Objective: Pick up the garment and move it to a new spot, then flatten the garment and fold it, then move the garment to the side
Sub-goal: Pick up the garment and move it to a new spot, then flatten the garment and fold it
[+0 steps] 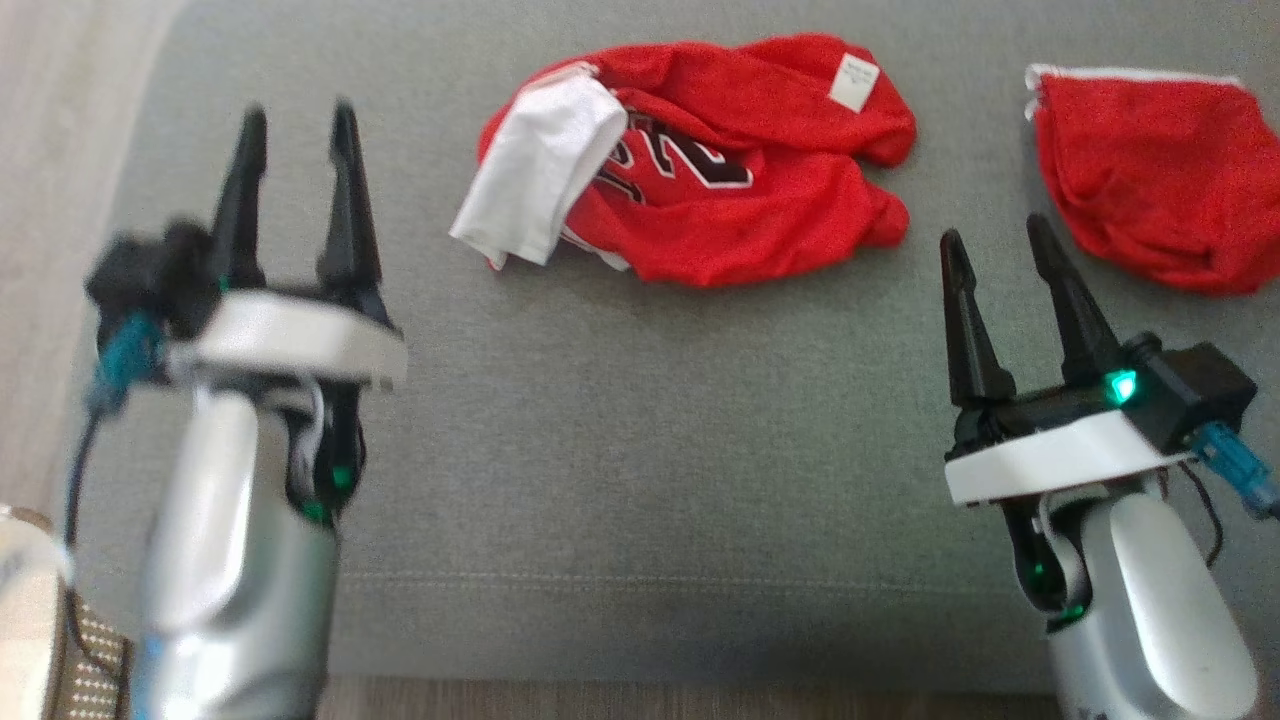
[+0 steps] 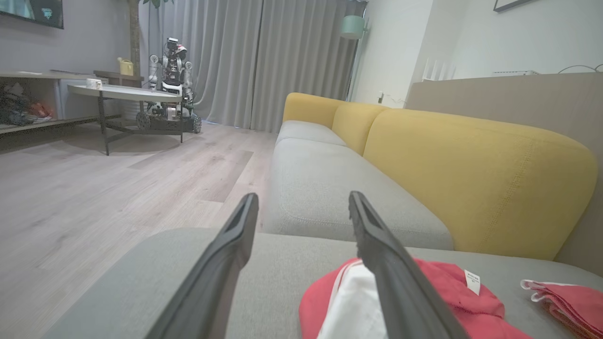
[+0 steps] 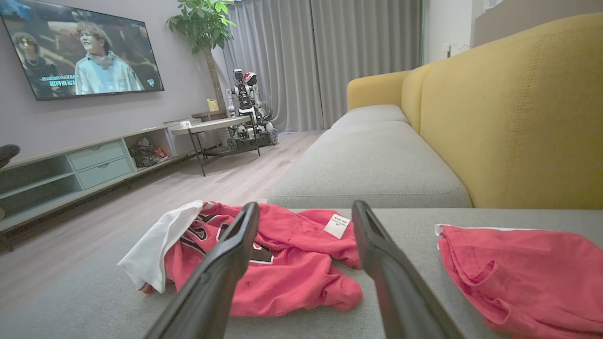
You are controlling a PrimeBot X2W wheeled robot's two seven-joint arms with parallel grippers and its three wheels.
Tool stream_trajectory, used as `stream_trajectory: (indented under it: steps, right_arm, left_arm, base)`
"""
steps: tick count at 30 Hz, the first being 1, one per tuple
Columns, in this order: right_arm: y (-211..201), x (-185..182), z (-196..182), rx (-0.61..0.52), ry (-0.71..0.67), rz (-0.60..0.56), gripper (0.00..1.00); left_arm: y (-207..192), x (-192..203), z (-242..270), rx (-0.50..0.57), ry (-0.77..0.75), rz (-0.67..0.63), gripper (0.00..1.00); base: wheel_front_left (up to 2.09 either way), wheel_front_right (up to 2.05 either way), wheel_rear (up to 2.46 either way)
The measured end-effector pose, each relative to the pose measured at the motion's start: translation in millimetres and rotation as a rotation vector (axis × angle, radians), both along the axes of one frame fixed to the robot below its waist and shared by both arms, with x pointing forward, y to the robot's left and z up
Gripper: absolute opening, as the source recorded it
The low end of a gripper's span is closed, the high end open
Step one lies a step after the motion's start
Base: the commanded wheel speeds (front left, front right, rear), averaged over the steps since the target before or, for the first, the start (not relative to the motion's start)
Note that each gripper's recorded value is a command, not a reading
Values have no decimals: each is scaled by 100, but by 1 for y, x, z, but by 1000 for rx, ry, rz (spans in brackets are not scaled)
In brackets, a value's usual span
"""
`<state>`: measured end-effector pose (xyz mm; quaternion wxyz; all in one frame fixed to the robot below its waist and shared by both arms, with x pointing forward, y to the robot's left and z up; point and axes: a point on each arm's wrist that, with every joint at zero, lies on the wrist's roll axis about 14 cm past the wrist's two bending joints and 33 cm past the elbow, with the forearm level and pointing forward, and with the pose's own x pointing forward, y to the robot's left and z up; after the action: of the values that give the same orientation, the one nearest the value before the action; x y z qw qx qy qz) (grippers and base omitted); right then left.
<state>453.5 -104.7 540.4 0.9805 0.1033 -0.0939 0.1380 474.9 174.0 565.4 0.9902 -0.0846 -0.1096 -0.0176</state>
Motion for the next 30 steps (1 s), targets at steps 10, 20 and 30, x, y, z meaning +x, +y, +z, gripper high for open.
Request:
stream_trajectory:
  steps: [10,20,30]
  right_arm:
    - [6,-23,2,-7,9,18,100]
    - [11,-26,-2,-9,21,32,100]
    - [17,-18,-28,-14,93,46,100]
  left_arm:
    - [10,-89,-12,-13,7,55,100]
    - [2,-106,-18,-44,30,83,100]
    - [3,-101,-26,-50,58,96,100]
  base:
    - [0,0,0]
    - [0,0,0]
    - [0,0,0]
